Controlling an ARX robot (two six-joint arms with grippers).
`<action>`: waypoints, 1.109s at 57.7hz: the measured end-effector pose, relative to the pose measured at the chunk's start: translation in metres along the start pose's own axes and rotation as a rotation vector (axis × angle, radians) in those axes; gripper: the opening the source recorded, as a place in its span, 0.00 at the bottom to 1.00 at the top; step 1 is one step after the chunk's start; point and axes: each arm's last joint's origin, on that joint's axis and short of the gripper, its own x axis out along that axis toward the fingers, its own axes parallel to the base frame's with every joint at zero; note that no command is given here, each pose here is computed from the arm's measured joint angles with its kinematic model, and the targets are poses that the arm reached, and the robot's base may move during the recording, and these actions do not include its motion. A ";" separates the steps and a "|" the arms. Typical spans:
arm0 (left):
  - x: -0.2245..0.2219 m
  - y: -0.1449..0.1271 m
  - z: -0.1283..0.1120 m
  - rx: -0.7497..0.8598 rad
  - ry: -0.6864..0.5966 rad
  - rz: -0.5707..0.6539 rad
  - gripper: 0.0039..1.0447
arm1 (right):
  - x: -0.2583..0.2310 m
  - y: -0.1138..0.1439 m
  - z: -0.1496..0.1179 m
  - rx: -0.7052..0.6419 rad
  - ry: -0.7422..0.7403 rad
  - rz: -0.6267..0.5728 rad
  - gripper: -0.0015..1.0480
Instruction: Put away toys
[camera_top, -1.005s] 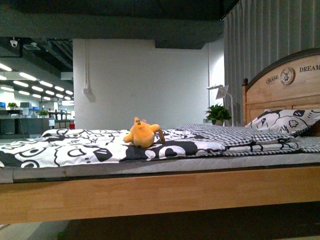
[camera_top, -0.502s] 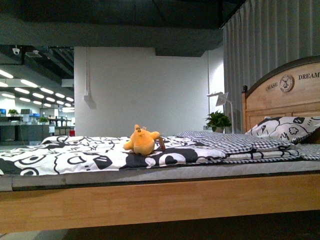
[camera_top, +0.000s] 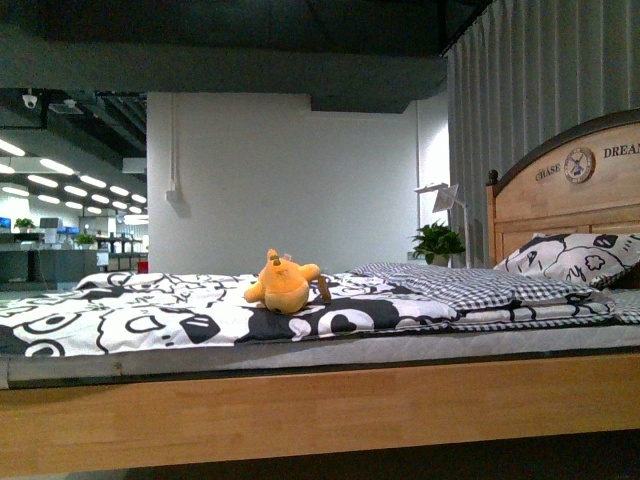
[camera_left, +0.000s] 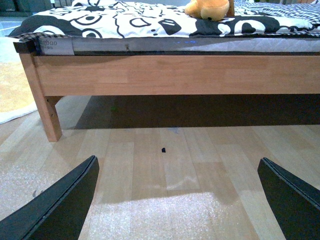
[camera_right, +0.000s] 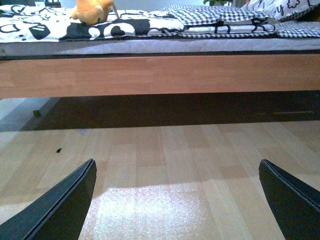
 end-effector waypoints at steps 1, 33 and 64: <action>0.000 0.000 0.000 0.000 0.000 0.000 0.94 | 0.000 0.000 0.000 0.000 0.000 0.000 0.94; 0.000 0.000 0.000 0.000 0.000 0.001 0.94 | 0.000 0.000 0.000 0.000 0.000 0.001 0.94; 0.000 0.000 0.000 0.000 0.000 0.000 0.94 | 0.000 0.000 0.000 0.000 0.000 0.002 0.94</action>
